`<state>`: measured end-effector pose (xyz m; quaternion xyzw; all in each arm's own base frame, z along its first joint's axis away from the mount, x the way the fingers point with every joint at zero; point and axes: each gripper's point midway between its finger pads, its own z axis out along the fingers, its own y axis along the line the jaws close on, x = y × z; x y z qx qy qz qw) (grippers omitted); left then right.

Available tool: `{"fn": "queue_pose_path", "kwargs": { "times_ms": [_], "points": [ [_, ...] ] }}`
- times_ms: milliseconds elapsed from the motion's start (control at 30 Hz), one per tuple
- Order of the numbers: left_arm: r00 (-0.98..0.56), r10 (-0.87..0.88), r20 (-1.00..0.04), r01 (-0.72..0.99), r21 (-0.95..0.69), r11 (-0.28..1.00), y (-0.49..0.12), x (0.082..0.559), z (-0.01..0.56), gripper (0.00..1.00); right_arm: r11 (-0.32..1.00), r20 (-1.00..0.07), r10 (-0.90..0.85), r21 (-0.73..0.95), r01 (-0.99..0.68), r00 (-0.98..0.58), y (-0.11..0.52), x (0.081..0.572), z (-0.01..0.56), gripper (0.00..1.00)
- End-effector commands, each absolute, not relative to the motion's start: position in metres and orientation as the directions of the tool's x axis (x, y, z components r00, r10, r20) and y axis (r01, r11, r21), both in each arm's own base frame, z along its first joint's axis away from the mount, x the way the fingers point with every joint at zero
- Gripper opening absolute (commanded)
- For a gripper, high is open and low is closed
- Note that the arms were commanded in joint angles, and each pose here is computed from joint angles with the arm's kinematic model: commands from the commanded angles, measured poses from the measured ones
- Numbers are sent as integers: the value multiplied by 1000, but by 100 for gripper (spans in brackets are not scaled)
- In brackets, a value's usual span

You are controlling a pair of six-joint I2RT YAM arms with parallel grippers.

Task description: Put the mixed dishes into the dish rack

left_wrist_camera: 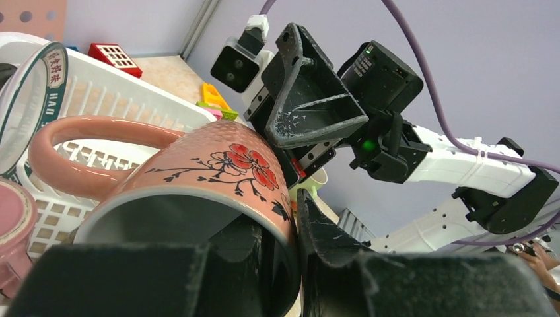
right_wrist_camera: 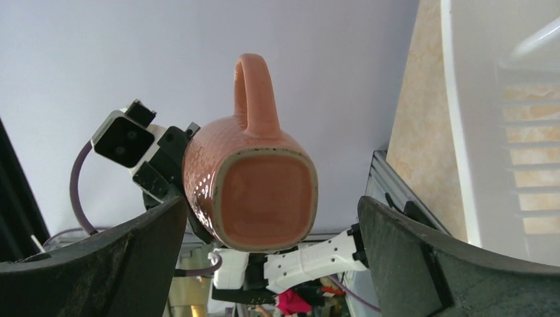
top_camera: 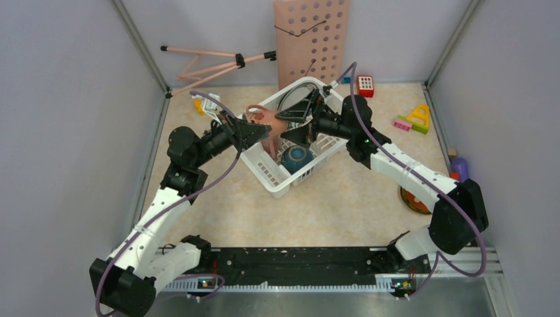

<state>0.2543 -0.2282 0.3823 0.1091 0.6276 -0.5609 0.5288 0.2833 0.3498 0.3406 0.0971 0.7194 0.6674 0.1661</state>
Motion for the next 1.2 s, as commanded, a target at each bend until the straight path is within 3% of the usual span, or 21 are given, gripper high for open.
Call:
{"fn": "queue_pose_path", "kwargs": {
  "times_ms": [0, 200, 567, 633, 733, 767, 833, 900, 967, 1167],
  "points": [
    [-267, -505, -821, 840, -455, 295, -229, 242, 435, 0, -31, -119, 301, 990, -135, -946, 360, 267, 371, 99],
    [-304, -516, -801, 861, -463, 211, -237, 236, 438, 0, -71, -100, 279, 990, -125, -955, 366, 264, 377, 99],
    [-319, -485, -814, 875, -450, 180, -244, 232, 432, 0, -73, -77, 270, 992, -100, -960, 369, 268, 373, 93],
    [-323, -480, -816, 874, -452, 180, -245, 233, 429, 0, -82, -81, 264, 991, -106, -961, 370, 267, 375, 82],
    [-321, -473, -821, 865, -457, 206, -245, 238, 423, 0, -88, -95, 277, 988, -124, -956, 369, 268, 379, 48],
    [-316, -475, -821, 859, -460, 225, -244, 242, 422, 5, -85, -105, 287, 987, -135, -952, 368, 269, 379, 39],
    [-301, -461, -835, 857, -448, 253, -244, 245, 417, 26, -75, -132, 312, 984, -163, -941, 365, 273, 380, 21],
    [-297, -460, -837, 854, -449, 265, -243, 247, 415, 47, -58, -159, 335, 980, -188, -929, 362, 279, 380, 10],
    [-293, -464, -836, 833, -462, 305, -239, 252, 411, 66, -32, -183, 361, 978, -208, -915, 358, 286, 377, 4],
    [-245, -443, -863, 728, -465, 504, -218, 271, 389, 88, 121, -291, 465, 956, -265, -836, 338, 314, 357, 0]
  ]
}}
